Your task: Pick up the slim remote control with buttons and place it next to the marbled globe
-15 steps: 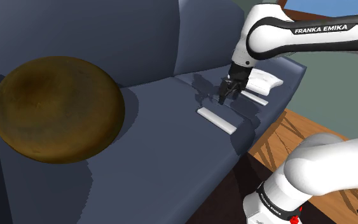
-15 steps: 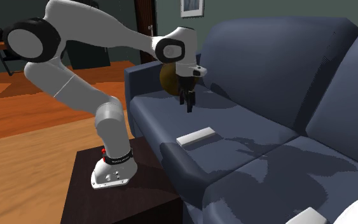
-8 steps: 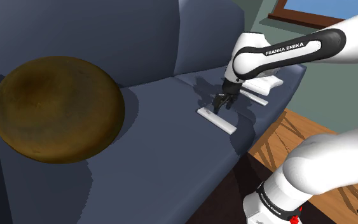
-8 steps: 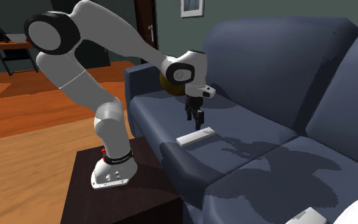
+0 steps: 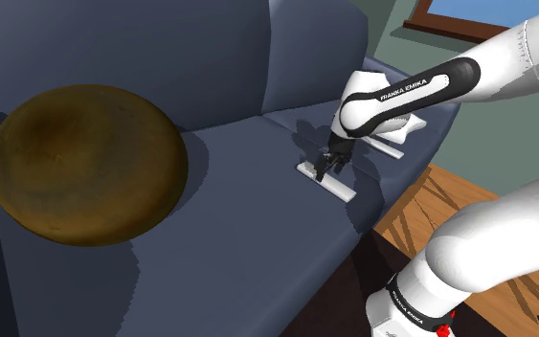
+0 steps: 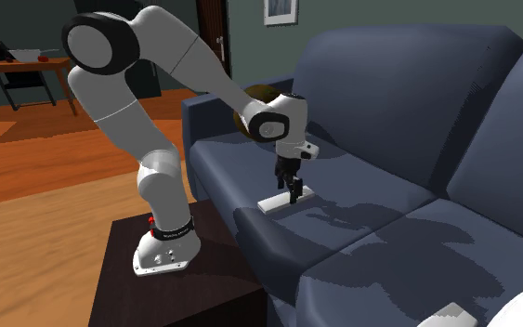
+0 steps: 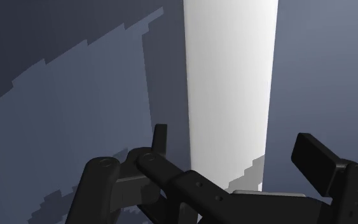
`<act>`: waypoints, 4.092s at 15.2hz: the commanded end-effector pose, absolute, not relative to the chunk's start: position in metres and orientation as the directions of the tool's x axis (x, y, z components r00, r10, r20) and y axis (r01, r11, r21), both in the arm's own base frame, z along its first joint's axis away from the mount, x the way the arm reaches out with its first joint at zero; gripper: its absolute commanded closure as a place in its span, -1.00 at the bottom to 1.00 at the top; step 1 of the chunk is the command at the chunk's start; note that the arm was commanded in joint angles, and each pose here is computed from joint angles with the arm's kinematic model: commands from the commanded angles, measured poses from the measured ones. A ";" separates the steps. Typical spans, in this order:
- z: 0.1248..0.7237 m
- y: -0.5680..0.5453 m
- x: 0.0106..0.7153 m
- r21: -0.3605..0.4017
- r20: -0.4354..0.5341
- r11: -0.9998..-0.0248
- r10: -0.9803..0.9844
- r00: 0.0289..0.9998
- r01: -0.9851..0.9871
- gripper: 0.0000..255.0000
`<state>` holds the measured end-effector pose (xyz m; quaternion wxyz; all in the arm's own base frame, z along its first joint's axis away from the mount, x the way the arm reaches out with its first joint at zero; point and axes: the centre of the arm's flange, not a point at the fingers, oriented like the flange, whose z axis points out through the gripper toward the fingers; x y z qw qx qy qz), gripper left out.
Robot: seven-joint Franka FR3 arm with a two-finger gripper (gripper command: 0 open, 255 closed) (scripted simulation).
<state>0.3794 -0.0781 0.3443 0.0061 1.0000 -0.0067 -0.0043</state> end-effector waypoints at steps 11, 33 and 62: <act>0.331 -0.078 0.379 0.012 -0.008 -1.000 -0.013 1.000 -0.013 1.00; 0.404 -0.078 0.378 0.012 -0.008 -1.000 -0.013 1.000 -0.013 1.00; 0.558 -0.078 0.378 0.012 -0.008 -1.000 -0.013 1.000 -0.013 1.00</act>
